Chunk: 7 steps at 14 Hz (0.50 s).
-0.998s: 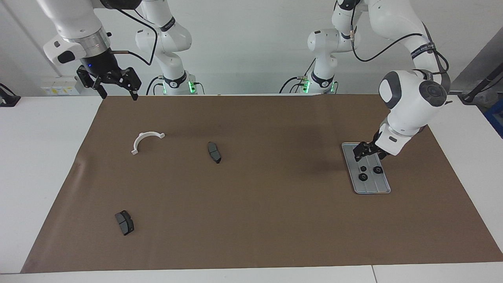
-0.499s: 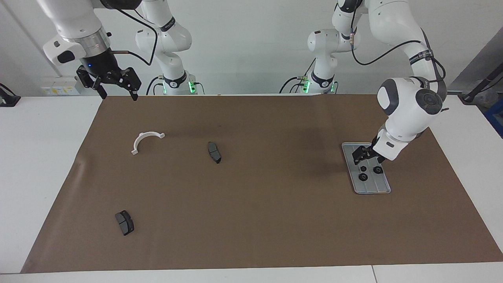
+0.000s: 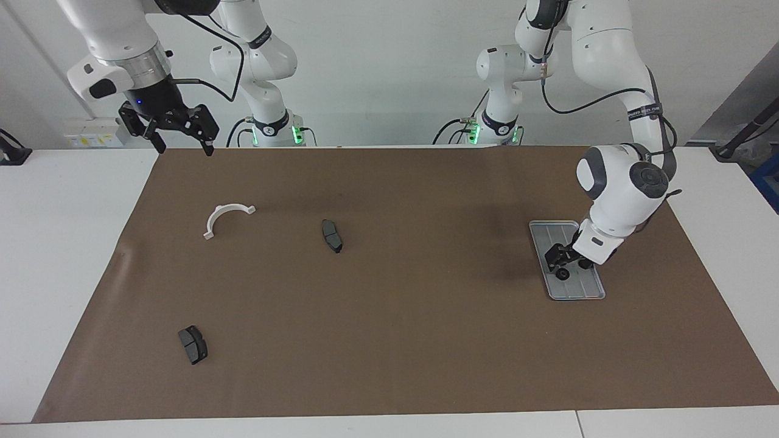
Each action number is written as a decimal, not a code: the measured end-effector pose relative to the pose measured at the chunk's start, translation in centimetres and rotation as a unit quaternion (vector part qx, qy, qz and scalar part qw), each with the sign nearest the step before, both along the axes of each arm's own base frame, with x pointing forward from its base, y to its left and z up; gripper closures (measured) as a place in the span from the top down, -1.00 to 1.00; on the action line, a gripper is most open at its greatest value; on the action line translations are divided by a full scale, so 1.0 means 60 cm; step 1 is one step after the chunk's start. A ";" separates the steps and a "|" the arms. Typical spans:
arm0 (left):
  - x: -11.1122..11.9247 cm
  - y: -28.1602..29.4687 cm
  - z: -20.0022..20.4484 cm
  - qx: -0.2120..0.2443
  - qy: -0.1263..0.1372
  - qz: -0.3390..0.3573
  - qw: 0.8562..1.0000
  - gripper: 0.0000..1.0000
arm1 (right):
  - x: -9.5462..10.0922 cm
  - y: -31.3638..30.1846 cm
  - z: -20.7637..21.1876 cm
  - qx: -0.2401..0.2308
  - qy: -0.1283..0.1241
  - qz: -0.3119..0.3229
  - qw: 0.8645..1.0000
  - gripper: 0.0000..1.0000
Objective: Place bearing gear from tray to pile
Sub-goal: 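Reach the left gripper into the metal tray and grasp a black gear, then carry the gear with the left gripper to mid-table and release it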
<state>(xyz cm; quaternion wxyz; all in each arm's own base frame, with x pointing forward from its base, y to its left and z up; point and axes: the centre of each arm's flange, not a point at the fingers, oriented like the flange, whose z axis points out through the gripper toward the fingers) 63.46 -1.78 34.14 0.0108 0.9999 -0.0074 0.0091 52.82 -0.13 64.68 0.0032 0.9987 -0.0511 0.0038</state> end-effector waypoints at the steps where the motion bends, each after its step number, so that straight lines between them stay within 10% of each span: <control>1: 0.000 0.003 -0.003 0.000 -0.004 0.001 1.000 0.83 | 0.000 0.000 0.000 0.000 0.000 0.000 1.000 1.00; 7: -0.010 0.015 -0.035 0.000 -0.007 0.005 1.000 0.49 | 0.000 0.000 0.000 0.000 0.000 0.000 1.000 1.00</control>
